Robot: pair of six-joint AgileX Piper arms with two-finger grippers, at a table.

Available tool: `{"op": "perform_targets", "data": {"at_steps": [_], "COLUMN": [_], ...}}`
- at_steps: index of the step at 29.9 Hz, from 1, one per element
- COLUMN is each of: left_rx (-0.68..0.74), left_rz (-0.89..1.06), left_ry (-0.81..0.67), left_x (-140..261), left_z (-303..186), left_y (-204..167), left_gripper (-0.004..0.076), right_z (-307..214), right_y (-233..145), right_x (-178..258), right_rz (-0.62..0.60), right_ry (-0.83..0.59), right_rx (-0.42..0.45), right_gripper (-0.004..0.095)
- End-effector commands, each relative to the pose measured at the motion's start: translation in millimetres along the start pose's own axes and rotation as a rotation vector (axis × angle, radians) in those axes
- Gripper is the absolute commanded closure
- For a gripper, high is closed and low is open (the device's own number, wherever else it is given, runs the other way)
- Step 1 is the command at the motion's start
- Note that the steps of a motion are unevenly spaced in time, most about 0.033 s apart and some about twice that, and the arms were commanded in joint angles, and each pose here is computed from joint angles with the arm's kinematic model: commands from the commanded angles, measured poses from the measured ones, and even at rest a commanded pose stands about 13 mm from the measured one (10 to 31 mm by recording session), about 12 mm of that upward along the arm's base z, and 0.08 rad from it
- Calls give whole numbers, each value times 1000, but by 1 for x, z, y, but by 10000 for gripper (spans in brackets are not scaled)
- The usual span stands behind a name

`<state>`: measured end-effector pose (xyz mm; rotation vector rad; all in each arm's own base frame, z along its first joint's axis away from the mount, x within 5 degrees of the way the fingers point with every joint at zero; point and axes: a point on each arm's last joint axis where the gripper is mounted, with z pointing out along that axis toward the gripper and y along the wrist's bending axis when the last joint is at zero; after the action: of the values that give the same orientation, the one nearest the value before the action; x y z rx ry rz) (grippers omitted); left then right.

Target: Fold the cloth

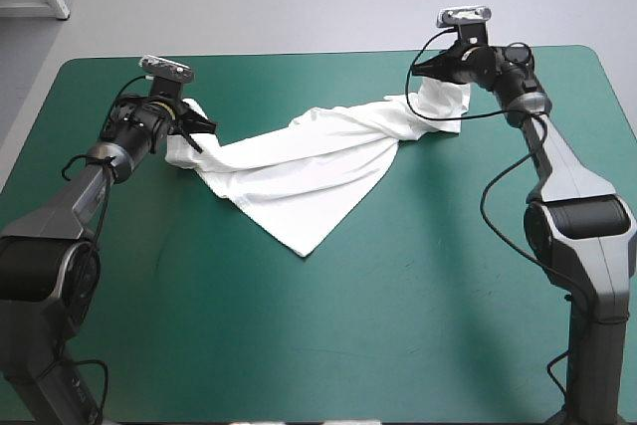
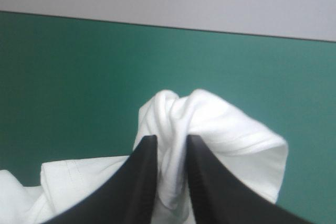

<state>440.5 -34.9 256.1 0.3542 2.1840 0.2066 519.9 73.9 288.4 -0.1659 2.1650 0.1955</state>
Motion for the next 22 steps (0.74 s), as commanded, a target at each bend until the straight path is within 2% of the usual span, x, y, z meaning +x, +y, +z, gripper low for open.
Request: {"op": "perform_targets", "data": {"at_steps": [1,2,4,6,7,13,17,22], "left_rx": [-2,4,11,14,11,-48,-91,-55], "left_rz": [30,38,46,55,56,8,-66,-117], "left_ry": [-237,-258,-309,-360,-372,-326,-175,-26], "left_x": [-28,-28,-31,-35,-38,-67,-76,-74], "left_z": [-6,-2,0,0,-2,-42,-96,-169], "left_y": [2,0,-1,-2,-1,17,27,18], "left_gripper": [501,435,304,204,183,178,178,197], "right_z": [-23,-21,-23,-31,-36,-91,-142,-192], "right_y": [1,1,0,-1,-1,0,9,18], "right_x": [-30,-28,-30,-35,-38,-58,-64,-63], "right_rz": [-10,-11,-21,-33,-40,-44,-58,-60], "right_ry": [-162,-157,-163,-170,-175,-149,-56,41], "right_rx": [-5,-4,3,13,15,6,-25,-55], "right_gripper": [433,359,276,274,278,278,278,278]}}
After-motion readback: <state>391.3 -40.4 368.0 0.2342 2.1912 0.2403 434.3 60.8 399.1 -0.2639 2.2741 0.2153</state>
